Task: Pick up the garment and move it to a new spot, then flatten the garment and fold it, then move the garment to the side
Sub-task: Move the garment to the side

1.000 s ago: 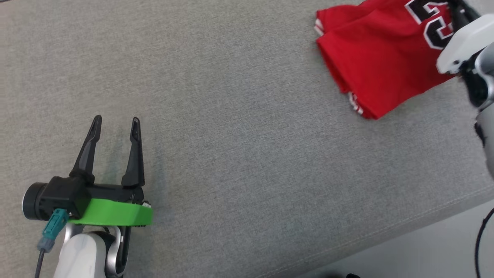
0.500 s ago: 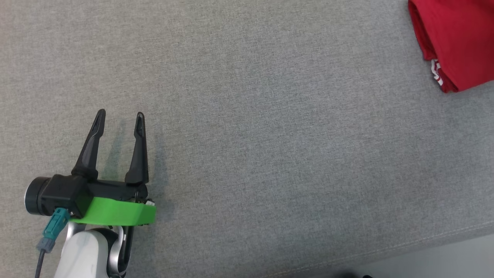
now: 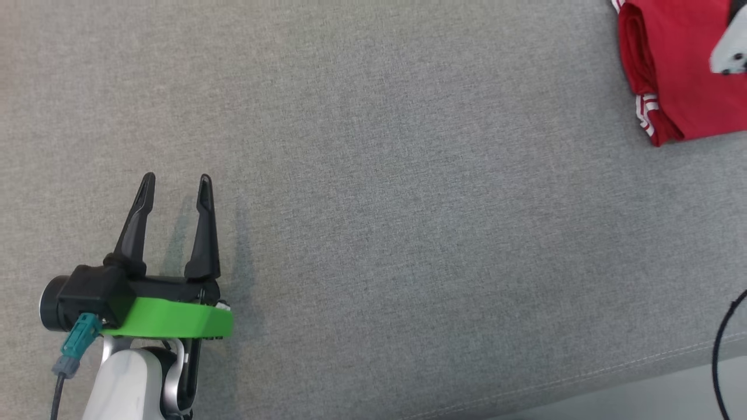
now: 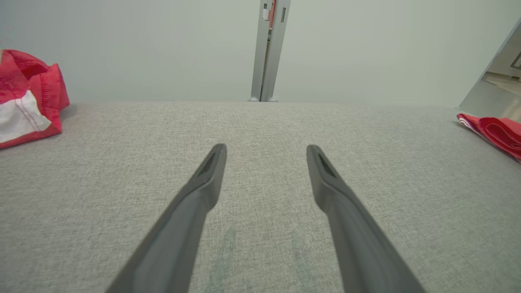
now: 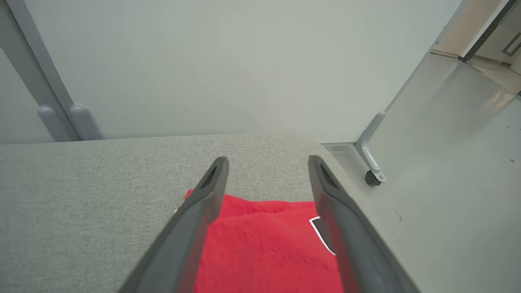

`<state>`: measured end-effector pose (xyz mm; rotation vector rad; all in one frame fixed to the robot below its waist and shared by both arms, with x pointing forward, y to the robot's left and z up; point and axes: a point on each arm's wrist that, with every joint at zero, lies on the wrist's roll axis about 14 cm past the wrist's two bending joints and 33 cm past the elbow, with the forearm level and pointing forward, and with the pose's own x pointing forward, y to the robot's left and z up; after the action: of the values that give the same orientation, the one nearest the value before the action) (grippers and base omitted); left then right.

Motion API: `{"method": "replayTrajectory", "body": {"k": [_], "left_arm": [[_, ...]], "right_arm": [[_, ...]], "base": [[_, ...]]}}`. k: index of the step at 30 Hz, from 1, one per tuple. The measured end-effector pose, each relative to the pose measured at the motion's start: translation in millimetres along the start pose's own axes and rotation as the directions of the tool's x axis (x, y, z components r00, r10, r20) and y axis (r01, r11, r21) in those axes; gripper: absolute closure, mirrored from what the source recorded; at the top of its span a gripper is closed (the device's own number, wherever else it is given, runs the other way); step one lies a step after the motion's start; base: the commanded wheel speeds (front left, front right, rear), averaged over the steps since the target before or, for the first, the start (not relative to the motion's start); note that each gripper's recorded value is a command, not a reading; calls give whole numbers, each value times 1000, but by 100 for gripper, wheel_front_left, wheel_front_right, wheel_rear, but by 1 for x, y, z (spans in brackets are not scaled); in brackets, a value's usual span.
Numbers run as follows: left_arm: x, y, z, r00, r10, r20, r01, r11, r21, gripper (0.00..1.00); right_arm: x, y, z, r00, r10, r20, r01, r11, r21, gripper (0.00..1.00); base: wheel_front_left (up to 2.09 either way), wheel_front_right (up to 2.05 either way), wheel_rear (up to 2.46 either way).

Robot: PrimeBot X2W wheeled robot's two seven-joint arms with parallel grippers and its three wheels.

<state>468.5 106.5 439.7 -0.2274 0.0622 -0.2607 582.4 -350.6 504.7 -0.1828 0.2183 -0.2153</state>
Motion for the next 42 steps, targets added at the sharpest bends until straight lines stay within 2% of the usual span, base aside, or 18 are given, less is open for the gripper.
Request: {"method": "replayTrajectory", "body": {"k": [8,17,23,29,34,42], "left_arm": [[-5,6,15,998,52,35,-51,998,-39,0],[-39,20,20,989,147,29,-144,987,-74,0],[-69,29,26,979,203,34,-200,977,-73,0],[-98,33,28,970,240,40,-236,969,-69,0],[-114,36,40,962,263,77,-259,964,-58,0],[-125,34,50,957,269,111,-264,963,-56,0]], "right_arm": [[-28,53,4,991,121,63,-124,991,42,0],[-85,100,-9,968,219,125,-237,959,155,0],[-122,114,3,941,250,227,-292,941,173,0],[-165,138,0,917,276,288,-341,916,209,0],[-198,155,-13,907,303,291,-375,897,233,0],[-221,153,-19,907,296,300,-374,893,249,0]], "base": [[0,0,0],[0,0,0],[0,0,0],[0,0,0],[0,0,0],[0,0,0]]}}
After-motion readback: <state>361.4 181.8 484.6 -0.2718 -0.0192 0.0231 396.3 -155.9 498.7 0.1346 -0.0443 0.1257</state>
